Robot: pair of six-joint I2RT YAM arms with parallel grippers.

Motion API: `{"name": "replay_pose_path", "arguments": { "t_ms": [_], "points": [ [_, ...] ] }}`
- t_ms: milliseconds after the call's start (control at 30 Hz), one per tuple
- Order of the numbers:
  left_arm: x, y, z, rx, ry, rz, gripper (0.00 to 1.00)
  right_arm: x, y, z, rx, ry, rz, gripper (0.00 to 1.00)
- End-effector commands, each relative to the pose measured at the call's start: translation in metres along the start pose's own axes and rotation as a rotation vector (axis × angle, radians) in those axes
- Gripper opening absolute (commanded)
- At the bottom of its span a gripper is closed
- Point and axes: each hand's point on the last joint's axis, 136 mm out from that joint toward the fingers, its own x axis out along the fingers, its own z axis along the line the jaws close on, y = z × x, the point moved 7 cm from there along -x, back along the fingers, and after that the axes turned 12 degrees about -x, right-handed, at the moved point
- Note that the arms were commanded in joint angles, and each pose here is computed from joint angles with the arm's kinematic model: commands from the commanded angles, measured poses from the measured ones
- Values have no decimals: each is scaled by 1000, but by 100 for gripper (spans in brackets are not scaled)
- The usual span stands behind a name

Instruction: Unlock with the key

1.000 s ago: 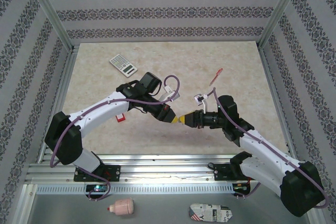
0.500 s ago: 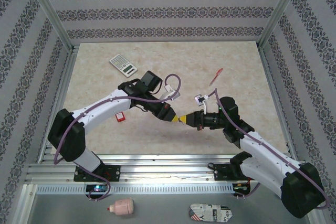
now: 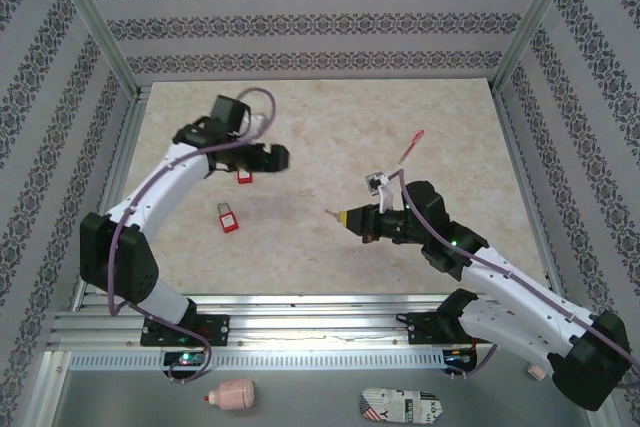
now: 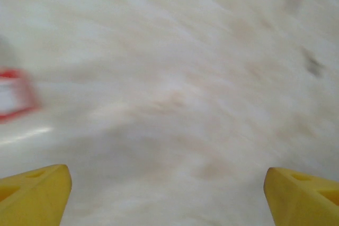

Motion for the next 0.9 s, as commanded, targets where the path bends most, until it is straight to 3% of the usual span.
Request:
{"name": "replay_pose_path", "arguments": {
  "t_ms": [0,67,167,433,867],
  "points": [
    [2,-8,39,7,-427,-2,95,4,-3,-18,-44,242,24,0],
    [20,-18,57,-7,-532,28,94,12,-6,-17,-60,249,34,0],
    [38,-30,71,-48,-572,56,93,22,-9,-11,-85,226,57,0],
    [97,-37,87,-186,-525,187,80,39,0,-2,-121,183,87,0],
    [143,-32,112,-275,-580,279,71,40,10,0,-126,162,94,0]
  ]
}}
